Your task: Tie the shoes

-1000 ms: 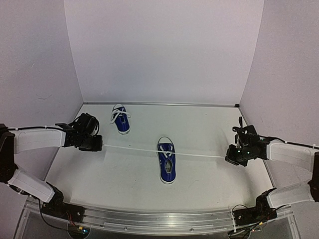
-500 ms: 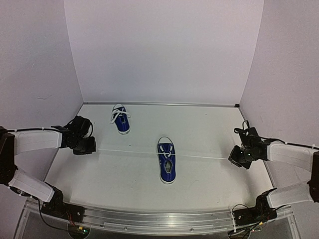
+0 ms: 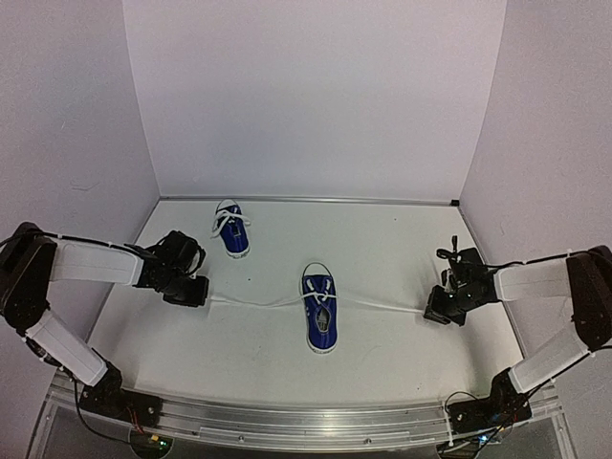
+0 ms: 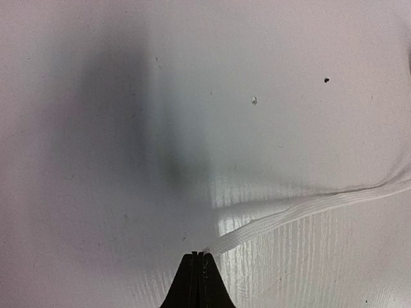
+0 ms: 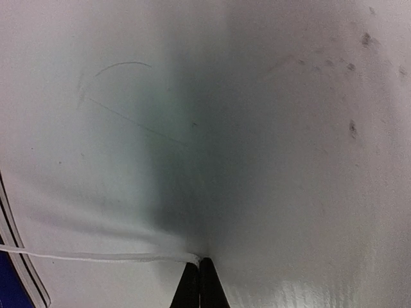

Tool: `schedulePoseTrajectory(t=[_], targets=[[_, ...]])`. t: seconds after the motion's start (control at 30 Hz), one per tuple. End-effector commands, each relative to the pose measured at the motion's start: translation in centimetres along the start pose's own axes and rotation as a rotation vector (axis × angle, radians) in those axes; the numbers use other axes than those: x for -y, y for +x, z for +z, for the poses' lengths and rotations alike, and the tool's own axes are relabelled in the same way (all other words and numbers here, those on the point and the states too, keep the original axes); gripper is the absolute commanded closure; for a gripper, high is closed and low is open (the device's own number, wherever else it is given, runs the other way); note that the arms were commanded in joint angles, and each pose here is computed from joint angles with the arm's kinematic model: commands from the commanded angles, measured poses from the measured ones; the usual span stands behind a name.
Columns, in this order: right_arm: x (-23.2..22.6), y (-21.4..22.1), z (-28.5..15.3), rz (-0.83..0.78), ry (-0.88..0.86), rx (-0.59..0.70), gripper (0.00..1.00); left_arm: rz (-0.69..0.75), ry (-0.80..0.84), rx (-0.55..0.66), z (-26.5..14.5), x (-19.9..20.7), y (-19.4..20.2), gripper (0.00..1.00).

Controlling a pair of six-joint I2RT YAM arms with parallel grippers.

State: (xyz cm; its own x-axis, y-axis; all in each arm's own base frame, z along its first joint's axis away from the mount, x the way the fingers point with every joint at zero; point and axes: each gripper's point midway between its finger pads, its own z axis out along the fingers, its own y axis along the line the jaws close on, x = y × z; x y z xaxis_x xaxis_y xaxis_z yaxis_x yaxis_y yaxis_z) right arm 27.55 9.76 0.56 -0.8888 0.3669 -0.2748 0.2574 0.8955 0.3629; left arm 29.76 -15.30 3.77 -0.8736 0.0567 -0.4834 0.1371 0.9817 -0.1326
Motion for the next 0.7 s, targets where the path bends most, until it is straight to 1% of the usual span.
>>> schedulePoseTrajectory(t=[0.0,0.1,0.17,0.2,0.23,0.27,0.33,0.4,0.43,0.47,0.53,0.6,0.63,0.67], targets=[[-2.9,-2.1,0.5,-0.090,-0.098,0.011,0.99,0.055,0.026,0.004,0.6,1.4,-1.7,1.00],[-3.6,-1.9,1.4,-0.132,-0.125,-0.037,0.92,0.089,0.034,-0.038,1.4,2.0,-1.4,0.97],[-3.9,-1.7,1.8,-0.151,-0.137,-0.060,0.86,0.107,0.039,-0.051,1.6,2.2,-1.4,0.91],[-4.0,-1.7,1.8,-0.155,-0.142,-0.063,0.81,0.113,0.035,-0.053,1.5,2.2,-1.5,0.84],[-4.1,-1.7,1.8,-0.157,-0.145,-0.064,0.72,0.114,0.029,-0.047,1.4,2.1,-1.7,0.77],[-4.2,-1.8,1.6,-0.159,-0.148,-0.062,0.62,0.113,0.026,-0.035,1.1,2.1,-2.1,0.68],[-4.8,-2.3,0.8,-0.164,-0.164,-0.043,0.44,0.111,0.001,0.008,0.0,1.8,-3.2,0.40],[-5.5,-3.2,-0.6,-0.177,-0.177,-0.003,0.28,0.107,-0.022,0.081,-1.8,1.5,-5.0,0.16],[-5.9,-3.8,-1.5,-0.187,-0.181,0.025,0.20,0.109,-0.032,0.120,-2.8,1.4,-5.9,0.06],[-6.2,-4.5,-2.5,-0.199,-0.182,0.056,0.13,0.113,-0.041,0.162,-3.9,1.3,-6.8,0.01],[-7.2,-6.0,-4.7,-0.232,-0.193,0.129,0.02,0.122,-0.050,0.258,-6.3,1.4,-9.1,0.00],[-8.4,-7.5,-7.0,-0.277,-0.216,0.209,0.02,0.094,-0.102,0.331,-8.1,0.7,-11.0,0.01],[-9.1,-8.3,-8.1,-0.300,-0.230,0.247,0.02,0.042,-0.152,0.377,-9.1,0.0,-12.3,0.01],[-9.7,-8.8,-9.2,-0.321,-0.247,0.280,0.02,-0.042,-0.202,0.412,-9.9,-1.1,-13.2,0.01]])
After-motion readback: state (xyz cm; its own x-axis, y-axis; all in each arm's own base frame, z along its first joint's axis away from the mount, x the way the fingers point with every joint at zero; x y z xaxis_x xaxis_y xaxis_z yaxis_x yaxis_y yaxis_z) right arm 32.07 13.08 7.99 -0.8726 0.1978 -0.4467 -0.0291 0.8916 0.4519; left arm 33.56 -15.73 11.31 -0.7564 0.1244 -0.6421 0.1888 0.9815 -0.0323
